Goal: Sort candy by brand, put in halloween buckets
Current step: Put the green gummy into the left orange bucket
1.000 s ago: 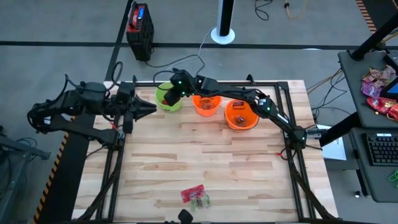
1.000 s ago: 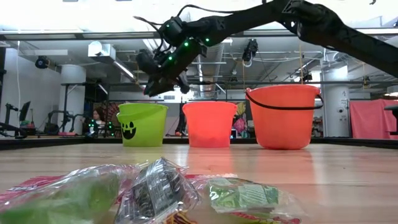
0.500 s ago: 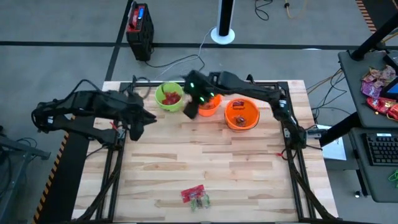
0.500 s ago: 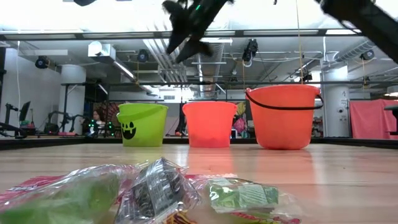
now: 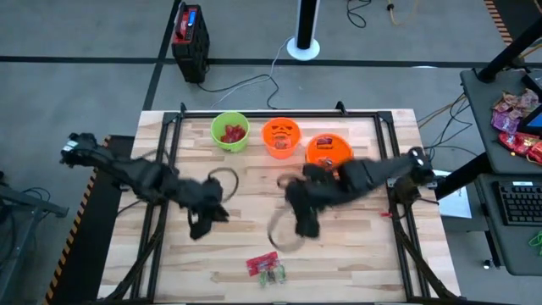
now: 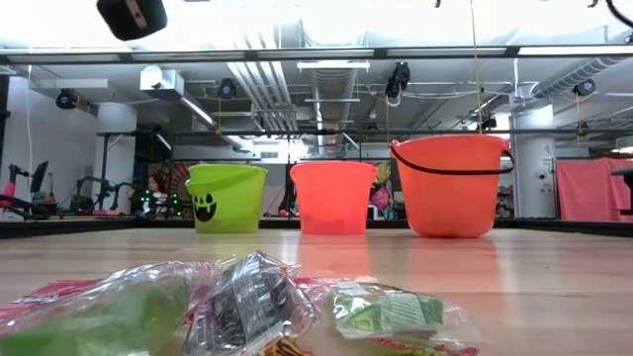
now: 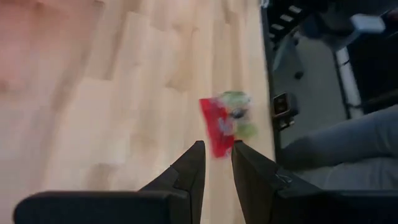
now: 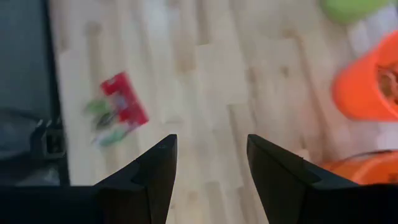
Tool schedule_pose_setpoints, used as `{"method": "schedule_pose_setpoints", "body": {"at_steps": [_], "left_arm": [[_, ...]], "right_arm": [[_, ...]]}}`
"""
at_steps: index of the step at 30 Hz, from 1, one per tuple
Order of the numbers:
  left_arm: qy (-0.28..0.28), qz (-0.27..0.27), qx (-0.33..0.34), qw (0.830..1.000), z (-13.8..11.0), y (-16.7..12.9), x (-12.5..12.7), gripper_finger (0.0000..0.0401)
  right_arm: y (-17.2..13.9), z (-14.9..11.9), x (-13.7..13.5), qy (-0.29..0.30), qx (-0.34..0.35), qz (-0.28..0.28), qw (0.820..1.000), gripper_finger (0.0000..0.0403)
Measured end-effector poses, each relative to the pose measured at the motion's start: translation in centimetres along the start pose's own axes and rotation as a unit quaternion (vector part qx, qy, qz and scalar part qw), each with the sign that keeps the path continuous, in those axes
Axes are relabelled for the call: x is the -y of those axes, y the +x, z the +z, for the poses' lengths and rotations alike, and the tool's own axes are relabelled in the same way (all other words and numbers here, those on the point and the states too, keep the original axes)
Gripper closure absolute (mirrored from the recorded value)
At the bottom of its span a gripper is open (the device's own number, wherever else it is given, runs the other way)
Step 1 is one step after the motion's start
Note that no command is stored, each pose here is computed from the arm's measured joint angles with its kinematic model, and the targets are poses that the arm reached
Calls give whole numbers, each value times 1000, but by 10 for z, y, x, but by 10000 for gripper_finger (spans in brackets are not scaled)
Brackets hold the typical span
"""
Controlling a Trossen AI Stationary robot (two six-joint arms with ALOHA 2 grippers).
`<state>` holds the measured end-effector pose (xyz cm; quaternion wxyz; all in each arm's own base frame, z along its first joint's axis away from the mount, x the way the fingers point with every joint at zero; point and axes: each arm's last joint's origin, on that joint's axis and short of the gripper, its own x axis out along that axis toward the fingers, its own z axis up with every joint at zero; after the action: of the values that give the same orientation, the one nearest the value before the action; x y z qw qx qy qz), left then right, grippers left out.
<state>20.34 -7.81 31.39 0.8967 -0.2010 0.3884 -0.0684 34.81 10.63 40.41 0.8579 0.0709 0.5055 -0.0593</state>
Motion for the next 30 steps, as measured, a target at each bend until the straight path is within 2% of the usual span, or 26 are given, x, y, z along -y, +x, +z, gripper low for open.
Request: {"method": "schedule_pose_setpoints", "body": {"at_steps": [4,8,12,16,20,26,28,30], "left_arm": [[-14,15,28,999,-16,26,24,337],[-22,47,20,998,-30,53,44,337],[-24,78,15,997,-34,77,56,337],[-18,91,5,996,-31,95,65,337],[-7,99,-3,995,-28,111,72,337],[0,105,-5,994,-24,129,82,337],[-1,111,-10,994,-25,139,83,337],[-27,117,-24,992,-28,152,84,337]], "right_arm": [[15,-26,-37,-53,7,-9,998,216],[55,-47,-65,-92,13,4,996,216],[100,-66,-84,-129,53,36,990,216],[140,-83,-89,-139,65,86,984,216],[166,-98,-91,-134,69,122,981,216],[185,-112,-98,-151,74,143,975,216],[194,-116,-98,-148,67,133,978,216],[201,-122,-95,-140,47,111,983,216]]}}
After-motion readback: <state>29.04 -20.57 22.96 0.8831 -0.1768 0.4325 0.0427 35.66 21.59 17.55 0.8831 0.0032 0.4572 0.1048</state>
